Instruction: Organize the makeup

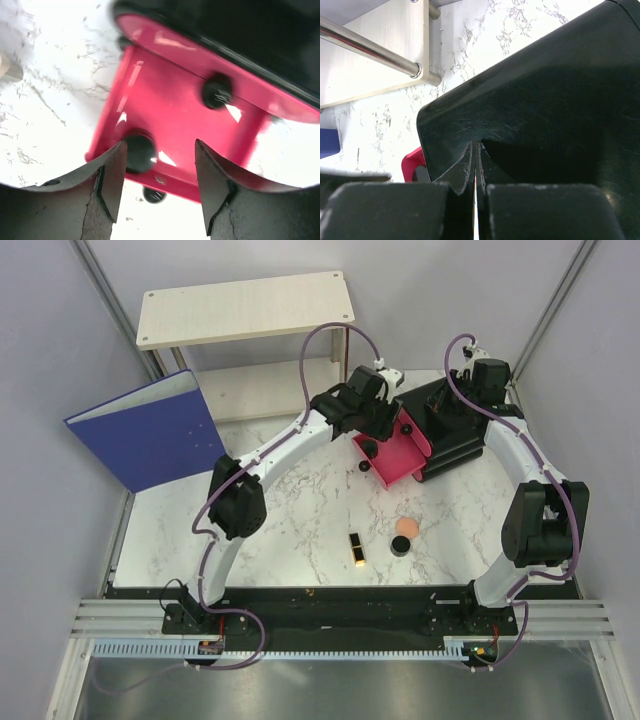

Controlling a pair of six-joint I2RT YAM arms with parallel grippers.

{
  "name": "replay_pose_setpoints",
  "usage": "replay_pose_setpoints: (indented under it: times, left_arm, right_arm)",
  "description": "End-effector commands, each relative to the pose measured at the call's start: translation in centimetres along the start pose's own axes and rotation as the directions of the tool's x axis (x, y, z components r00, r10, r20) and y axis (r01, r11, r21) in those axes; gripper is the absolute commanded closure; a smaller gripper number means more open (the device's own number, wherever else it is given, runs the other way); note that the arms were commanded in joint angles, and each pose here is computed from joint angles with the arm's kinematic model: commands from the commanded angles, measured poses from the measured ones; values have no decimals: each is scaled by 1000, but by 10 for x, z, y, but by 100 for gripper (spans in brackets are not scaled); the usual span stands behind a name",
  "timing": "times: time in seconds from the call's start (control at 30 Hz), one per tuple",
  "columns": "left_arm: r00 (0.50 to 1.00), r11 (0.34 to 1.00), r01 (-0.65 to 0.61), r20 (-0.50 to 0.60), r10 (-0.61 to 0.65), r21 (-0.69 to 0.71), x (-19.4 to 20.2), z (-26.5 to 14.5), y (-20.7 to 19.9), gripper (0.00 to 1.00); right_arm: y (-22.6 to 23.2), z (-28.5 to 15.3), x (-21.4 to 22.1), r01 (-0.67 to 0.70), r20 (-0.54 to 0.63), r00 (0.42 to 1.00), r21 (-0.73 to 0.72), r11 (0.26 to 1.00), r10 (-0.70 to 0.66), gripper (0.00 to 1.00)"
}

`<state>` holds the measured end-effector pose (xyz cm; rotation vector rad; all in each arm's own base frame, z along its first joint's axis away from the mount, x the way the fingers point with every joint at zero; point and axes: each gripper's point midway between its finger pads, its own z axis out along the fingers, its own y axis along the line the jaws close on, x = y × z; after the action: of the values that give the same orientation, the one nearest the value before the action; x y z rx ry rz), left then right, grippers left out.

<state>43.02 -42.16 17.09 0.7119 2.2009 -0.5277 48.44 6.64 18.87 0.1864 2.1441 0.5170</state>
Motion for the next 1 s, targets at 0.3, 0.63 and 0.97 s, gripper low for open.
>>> replay_pose_setpoints:
  times: [0.3,0.63,0.97]
  left_arm:
    - [885,872,-407,-119,450,273,116,-61,-157,29]
    - [765,795,-493,-259,589,353,201,-44,-175,27]
    - [742,792,-471,-312,594,389,229,-23,-177,25]
  right_arm:
    - [-64,-29,187,-55,-577,790,267,962,205,100]
    - [-64,-34,194,-55,-592,780,261,964,205,100]
    - [-62,-32,194,-57,-597,778,248,967,199,100]
